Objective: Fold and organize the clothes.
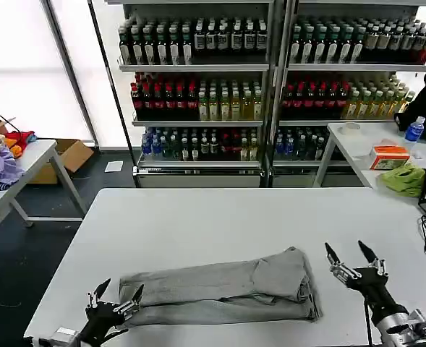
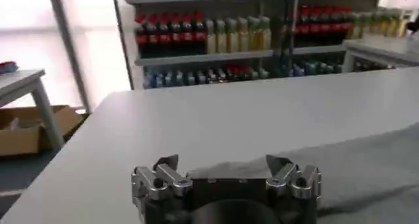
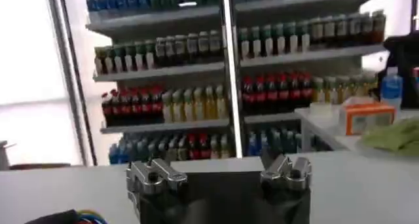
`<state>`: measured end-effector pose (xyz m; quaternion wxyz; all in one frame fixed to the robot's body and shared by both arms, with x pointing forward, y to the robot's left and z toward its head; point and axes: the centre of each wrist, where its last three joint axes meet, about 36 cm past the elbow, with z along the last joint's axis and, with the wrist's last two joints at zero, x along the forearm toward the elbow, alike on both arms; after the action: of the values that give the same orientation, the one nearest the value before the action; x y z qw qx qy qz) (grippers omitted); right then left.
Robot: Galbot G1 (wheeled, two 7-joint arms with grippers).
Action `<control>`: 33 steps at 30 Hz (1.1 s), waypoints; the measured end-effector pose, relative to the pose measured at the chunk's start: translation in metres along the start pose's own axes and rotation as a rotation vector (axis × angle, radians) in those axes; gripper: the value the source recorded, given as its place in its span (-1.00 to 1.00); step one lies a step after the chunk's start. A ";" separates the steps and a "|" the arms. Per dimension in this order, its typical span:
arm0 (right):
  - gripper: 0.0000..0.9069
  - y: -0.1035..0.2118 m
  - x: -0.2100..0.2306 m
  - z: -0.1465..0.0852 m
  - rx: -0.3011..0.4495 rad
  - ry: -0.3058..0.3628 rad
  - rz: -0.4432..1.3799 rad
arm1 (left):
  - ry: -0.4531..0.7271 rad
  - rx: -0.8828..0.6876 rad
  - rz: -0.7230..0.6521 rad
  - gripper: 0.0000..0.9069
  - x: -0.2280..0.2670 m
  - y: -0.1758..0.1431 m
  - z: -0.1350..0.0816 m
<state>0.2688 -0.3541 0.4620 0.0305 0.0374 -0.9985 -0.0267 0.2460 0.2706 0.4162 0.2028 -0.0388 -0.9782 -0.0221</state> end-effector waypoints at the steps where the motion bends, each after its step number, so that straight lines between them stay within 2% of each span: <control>1: 1.00 -0.001 0.001 0.000 0.005 -0.008 0.004 | 0.006 0.009 -0.017 1.00 -0.002 -0.004 0.003; 8: 1.00 -0.004 0.005 0.001 0.023 -0.039 0.015 | 0.042 0.055 -0.097 1.00 -0.006 -0.023 0.016; 9: 1.00 -0.004 0.005 0.001 0.025 -0.042 0.015 | 0.046 0.058 -0.103 0.76 -0.006 -0.025 0.017; 10: 1.00 -0.005 0.005 0.001 0.026 -0.046 0.015 | 0.051 0.059 -0.109 0.04 -0.006 -0.027 0.018; 12: 1.00 -0.005 0.006 0.000 0.028 -0.052 0.016 | 0.062 0.064 -0.121 -0.38 -0.007 -0.030 0.021; 13: 1.00 -0.005 0.006 0.000 0.028 -0.053 0.016 | 0.067 0.067 -0.127 -0.71 -0.008 -0.031 0.022; 16: 1.00 -0.005 0.006 0.000 0.027 -0.057 0.017 | 0.083 0.077 -0.136 -0.93 -0.008 -0.035 0.026; 33: 1.00 -0.001 0.006 -0.005 0.005 -0.080 0.022 | 0.106 0.108 -0.120 -0.98 -0.009 -0.054 0.039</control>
<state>0.2630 -0.3558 0.4677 -0.0094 0.0252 -0.9993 -0.0252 0.2342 0.2186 0.3753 0.2546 0.0321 -0.9664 0.0166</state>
